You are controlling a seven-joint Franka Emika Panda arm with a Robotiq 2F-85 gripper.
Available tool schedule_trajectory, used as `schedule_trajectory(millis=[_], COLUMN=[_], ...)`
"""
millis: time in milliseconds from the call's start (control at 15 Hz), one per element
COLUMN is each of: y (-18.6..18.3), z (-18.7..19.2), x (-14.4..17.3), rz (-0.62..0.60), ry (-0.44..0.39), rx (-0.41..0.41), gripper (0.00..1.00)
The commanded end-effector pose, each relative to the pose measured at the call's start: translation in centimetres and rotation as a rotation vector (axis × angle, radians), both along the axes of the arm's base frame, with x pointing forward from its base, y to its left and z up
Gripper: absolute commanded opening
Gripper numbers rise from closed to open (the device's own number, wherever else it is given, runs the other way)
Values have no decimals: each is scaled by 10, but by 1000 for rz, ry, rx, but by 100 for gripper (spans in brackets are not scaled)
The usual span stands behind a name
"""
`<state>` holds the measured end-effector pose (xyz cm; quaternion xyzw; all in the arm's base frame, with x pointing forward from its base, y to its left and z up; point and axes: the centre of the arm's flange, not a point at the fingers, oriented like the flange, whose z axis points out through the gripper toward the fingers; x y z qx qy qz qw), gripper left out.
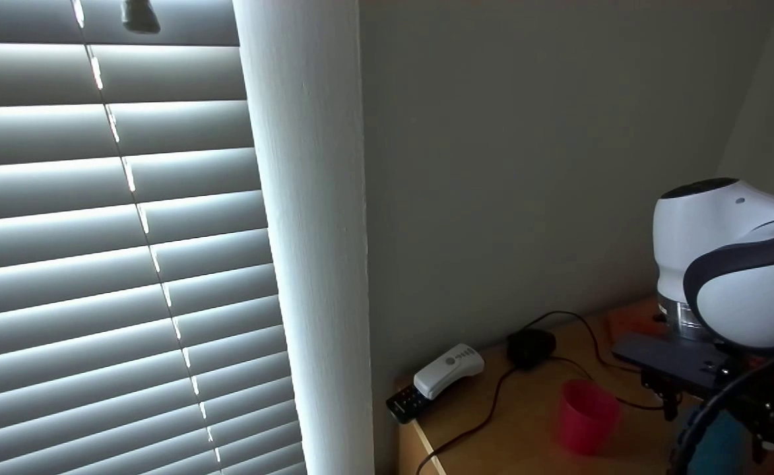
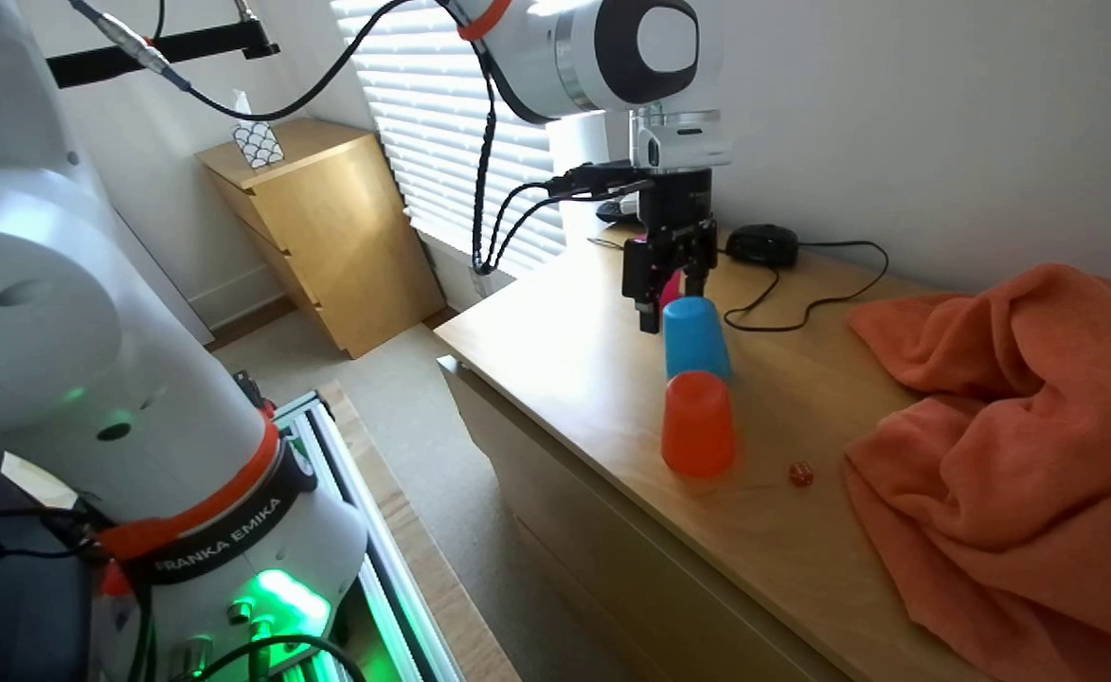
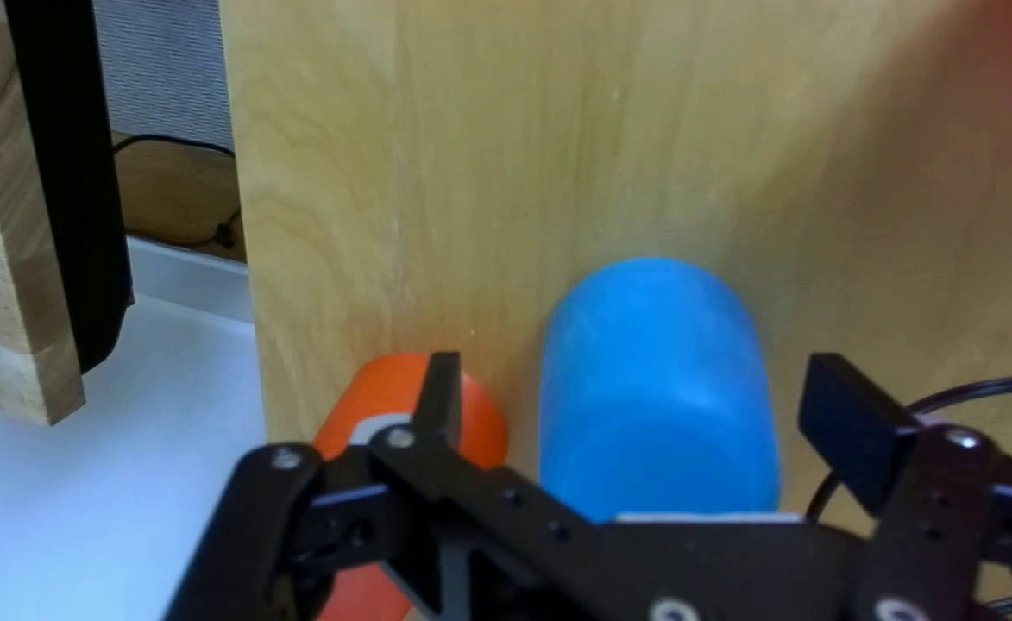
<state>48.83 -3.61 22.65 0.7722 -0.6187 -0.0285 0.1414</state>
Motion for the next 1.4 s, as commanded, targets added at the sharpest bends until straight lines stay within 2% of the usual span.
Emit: schedule_trajectory(millis=[0,67,133,200,267,333,467,733,933,1333], y=[-6,-6,-8,-9,-10,-17,-33,-62,-86,-127], z=[-6,-8,-10,-10,-8,-4,3,9,8,5], x=[-7,-6,-6,-6,-7,-7,-10,-8,-11,-20], rz=[-9,-6,-12,-9,-11,-17,-31,-63,-102,-120], ry=[-5,5,9,8,2,-8,-27,-107,-134,-162], rx=[23,33,31,32,38,32,44,89,141,312], gripper=[100,75,75,66,89,90,99,100,100,100])
